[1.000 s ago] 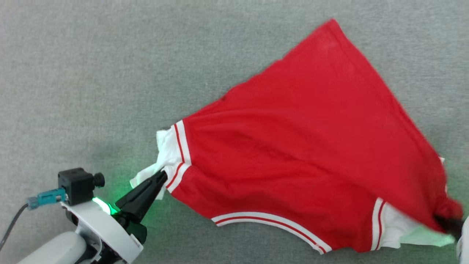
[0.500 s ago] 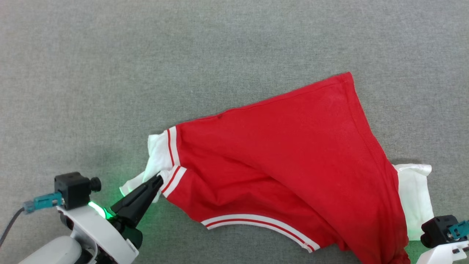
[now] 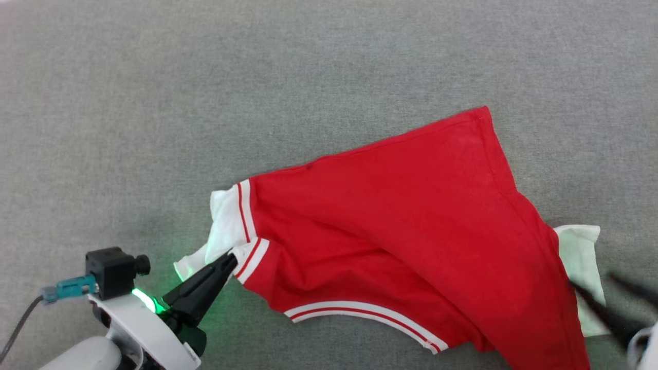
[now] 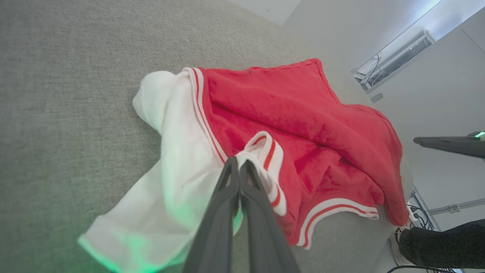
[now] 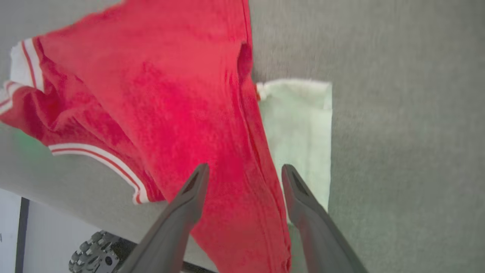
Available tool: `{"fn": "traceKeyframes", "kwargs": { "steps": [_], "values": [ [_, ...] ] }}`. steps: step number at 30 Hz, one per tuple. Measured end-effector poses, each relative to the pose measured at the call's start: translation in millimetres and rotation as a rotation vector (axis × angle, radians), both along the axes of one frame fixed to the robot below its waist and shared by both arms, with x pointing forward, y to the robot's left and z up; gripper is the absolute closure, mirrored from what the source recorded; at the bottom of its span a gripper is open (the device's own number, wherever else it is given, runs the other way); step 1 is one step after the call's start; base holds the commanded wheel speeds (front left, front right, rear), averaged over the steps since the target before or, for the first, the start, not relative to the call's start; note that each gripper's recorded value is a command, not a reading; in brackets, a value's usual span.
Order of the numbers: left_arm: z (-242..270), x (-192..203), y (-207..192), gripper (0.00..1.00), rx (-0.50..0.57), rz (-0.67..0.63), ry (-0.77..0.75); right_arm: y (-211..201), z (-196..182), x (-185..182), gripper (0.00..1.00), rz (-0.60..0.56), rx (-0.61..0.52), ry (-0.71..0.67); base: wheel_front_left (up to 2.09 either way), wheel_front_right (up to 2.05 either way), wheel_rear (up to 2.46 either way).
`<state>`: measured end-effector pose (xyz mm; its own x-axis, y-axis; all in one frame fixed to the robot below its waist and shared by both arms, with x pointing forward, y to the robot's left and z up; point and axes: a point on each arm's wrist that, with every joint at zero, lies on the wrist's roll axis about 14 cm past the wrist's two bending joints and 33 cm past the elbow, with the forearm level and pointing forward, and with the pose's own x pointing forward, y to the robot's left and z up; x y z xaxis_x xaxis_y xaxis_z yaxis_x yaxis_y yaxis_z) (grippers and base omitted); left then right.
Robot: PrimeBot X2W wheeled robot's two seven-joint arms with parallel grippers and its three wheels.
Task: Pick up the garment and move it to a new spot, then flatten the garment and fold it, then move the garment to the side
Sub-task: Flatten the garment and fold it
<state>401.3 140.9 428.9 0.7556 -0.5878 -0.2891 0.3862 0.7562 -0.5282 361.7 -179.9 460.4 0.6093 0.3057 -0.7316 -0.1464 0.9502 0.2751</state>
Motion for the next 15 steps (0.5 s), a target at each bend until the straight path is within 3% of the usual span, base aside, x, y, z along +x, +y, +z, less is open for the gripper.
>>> {"fn": "traceKeyframes", "kwargs": {
  "steps": [8, 15],
  "values": [
    [-1, 4, -2, 1.0, -0.012, 0.001, 0.0, -7, 59, 102, 0.0, 0.016, -0.086, -0.312, 0.0, 0.0, 0.0],
    [-7, 12, -3, 1.0, -0.01, 0.0, 0.005, 27, 17, 159, 0.0, 0.096, -0.086, -0.23, 0.0, 0.0, 0.0]
  ]
}}
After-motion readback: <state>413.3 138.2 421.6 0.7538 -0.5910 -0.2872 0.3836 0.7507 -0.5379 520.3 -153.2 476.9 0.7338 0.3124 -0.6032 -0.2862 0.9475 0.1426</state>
